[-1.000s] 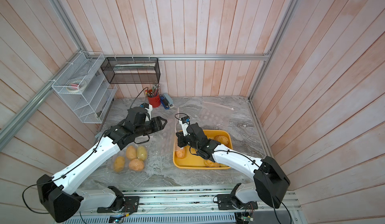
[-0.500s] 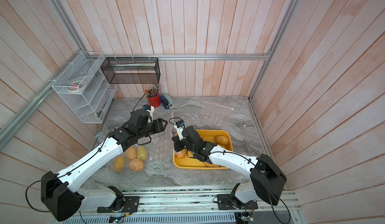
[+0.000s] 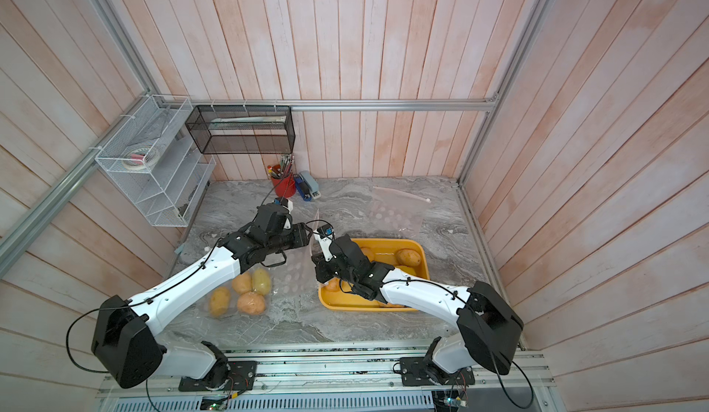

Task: Put the potatoes into a zipper bag and zip it
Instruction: Pick up the zipper food storage bag at the center of the board.

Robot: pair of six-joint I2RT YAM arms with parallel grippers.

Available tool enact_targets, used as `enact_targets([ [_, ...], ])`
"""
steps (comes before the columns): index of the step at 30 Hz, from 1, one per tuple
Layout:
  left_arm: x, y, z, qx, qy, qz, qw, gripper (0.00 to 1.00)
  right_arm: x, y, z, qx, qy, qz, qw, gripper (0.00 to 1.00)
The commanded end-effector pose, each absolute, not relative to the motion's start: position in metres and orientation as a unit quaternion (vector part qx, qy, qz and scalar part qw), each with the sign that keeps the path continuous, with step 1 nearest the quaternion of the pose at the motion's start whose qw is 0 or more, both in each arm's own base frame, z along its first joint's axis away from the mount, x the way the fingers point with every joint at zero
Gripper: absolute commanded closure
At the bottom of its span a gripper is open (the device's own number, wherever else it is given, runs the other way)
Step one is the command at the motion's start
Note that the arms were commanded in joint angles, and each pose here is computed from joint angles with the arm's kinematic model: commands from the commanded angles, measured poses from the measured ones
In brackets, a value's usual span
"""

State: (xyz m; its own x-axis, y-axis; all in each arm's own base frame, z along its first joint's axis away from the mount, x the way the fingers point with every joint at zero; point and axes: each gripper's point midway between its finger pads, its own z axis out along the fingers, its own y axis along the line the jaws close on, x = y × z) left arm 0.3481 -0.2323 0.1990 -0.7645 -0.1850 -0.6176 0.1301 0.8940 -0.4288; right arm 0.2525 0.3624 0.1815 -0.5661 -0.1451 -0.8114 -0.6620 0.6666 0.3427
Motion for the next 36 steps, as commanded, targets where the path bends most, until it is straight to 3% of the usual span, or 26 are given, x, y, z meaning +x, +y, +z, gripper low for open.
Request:
enact_targets([
  [1,0.355,-0.239,0.202,-0.007,0.909,-0.229,0.348,0.49,0.256,0.366,0.19,-0.249,0.816,0.324,0.41,1.0],
  [9,0.357,-0.232,0.185,-0.023,0.922,-0.198,0.331,0.68,0.255,0.366,0.191,-0.248,0.815,0.324,0.41,1.0],
  [22,0.333,-0.253,0.177,-0.007,0.924,-0.259,0.28,0.72,0.256,0.365,0.192,-0.246,0.815,0.324,0.412,1.0],
  [32,0.333,-0.248,0.169,-0.018,0.931,-0.24,0.273,0.98,0.256,0.366,0.192,-0.245,0.816,0.327,0.41,1.0],
  [36,0.334,-0.247,0.171,-0.02,0.931,-0.237,0.275,1.0,0.255,0.363,0.194,-0.24,0.816,0.328,0.412,0.98],
])
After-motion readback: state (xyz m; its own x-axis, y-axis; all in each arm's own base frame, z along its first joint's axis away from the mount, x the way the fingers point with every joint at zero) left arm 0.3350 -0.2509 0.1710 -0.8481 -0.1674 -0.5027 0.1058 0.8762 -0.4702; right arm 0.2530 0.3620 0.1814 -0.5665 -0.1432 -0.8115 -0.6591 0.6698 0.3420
